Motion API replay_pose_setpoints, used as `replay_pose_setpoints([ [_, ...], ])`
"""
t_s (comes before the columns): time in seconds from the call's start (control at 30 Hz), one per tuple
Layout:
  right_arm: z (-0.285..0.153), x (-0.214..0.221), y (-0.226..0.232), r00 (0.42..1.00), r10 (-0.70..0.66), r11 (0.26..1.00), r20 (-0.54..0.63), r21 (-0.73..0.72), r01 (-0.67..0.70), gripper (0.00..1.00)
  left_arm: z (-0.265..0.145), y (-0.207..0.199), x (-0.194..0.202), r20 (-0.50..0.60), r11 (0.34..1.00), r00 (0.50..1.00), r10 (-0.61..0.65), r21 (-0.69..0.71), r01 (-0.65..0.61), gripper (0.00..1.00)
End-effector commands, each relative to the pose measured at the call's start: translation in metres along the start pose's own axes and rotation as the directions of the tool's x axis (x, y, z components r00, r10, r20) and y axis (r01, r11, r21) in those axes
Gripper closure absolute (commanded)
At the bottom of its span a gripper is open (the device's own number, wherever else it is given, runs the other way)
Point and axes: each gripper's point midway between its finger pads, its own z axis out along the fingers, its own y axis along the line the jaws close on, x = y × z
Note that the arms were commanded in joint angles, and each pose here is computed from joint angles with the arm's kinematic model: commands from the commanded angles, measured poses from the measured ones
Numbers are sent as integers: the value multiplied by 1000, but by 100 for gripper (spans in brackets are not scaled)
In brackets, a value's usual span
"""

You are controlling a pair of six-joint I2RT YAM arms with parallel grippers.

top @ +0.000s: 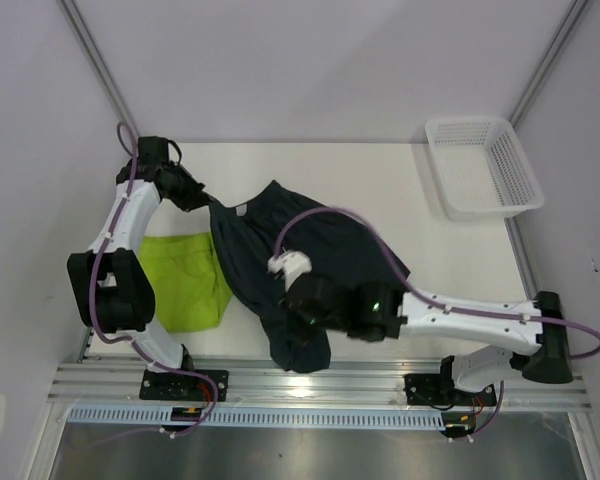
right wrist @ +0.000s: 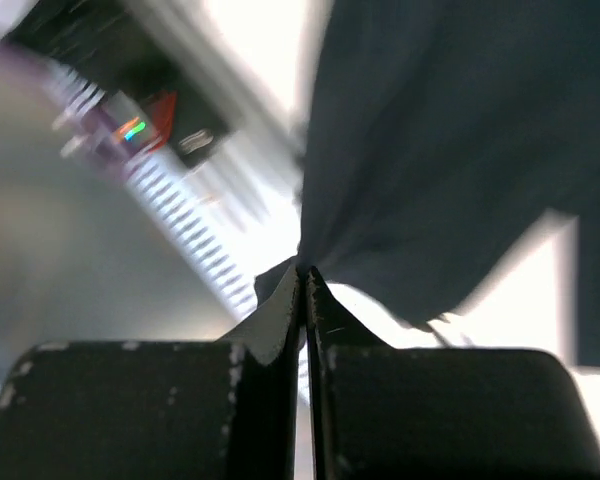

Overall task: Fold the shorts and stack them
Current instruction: Flatten the shorts out

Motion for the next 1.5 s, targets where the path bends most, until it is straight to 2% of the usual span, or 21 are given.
replay_pose_setpoints([
  [0.0,-31,-18,-77,996,88,987,27,131,-91,100,-39,-34,-14,55,989,995,-82,127,74,100],
  [0.03,-39,-32,-108,991,117,972,60,196,-127,100,-52,-44,-18,75,984,993,-91,159,79,100],
  [0.17,-88,-76,-134,982,97,969,160,212,-130,100,-106,-80,-32,138,944,977,-163,310,114,100],
  [0.27,-108,-87,-121,984,38,985,172,160,-66,100,-161,-104,-37,196,907,964,-182,412,87,100],
  [0.37,-133,-94,-92,979,-11,998,202,66,-2,100,-223,-120,-33,259,872,949,-178,488,30,100],
  [0.47,-159,-96,-43,965,-64,994,253,-74,85,100,-272,-126,-28,312,838,930,-196,546,-7,100],
  [0.5,-172,-95,-13,958,-89,980,272,-149,134,100,-301,-125,-25,358,818,909,-211,574,-36,100],
  [0.6,-194,-87,38,945,-143,944,296,-248,220,100,-353,-127,-18,411,777,879,-240,625,-80,100],
  [0.73,-227,-92,88,920,-202,902,337,-302,308,100,-406,-138,-4,454,726,853,-258,674,-139,100],
  [0.83,-245,-98,97,902,-222,899,371,-280,337,100,-426,-142,1,477,701,834,-279,695,-163,100],
  [0.9,-248,-109,82,896,-202,929,396,-213,304,100,-431,-143,-4,493,697,817,-298,698,-166,100],
  [1.0,-255,-131,43,892,-134,965,431,-149,217,100,-422,-148,-17,476,694,821,-313,706,-145,100],
  [1.03,-255,-148,14,884,-90,986,460,-86,145,100,-415,-152,-26,465,689,825,-321,712,-133,100],
  [1.13,-259,-166,-30,861,-41,998,507,-28,64,100,-407,-162,-45,454,656,819,-352,743,-130,100],
  [1.17,-252,-174,-59,863,-28,1000,504,21,21,100,-395,-163,-54,438,655,823,-362,748,-110,100],
  [1.23,-241,-187,-87,863,-6,999,505,39,-16,100,-383,-170,-67,412,636,828,-379,766,-90,100],
  [1.33,-215,-213,-156,863,74,993,499,46,-112,100,-355,-194,-90,390,619,838,-382,781,-82,100],
  [1.37,-221,-222,-192,842,133,983,523,41,-181,100,-334,-214,-98,365,610,854,-370,789,-72,100],
  [1.4,-214,-241,-218,823,161,977,545,31,-211,100,-318,-222,-108,357,614,849,-390,788,-50,100],
  [1.43,-216,-252,-237,805,190,971,562,16,-240,100,-345,-253,-103,358,546,853,-380,831,-106,100],
  [1.47,-226,-264,-263,780,222,964,585,-11,-266,100,-282,-269,-126,312,582,873,-376,812,-40,100],
])
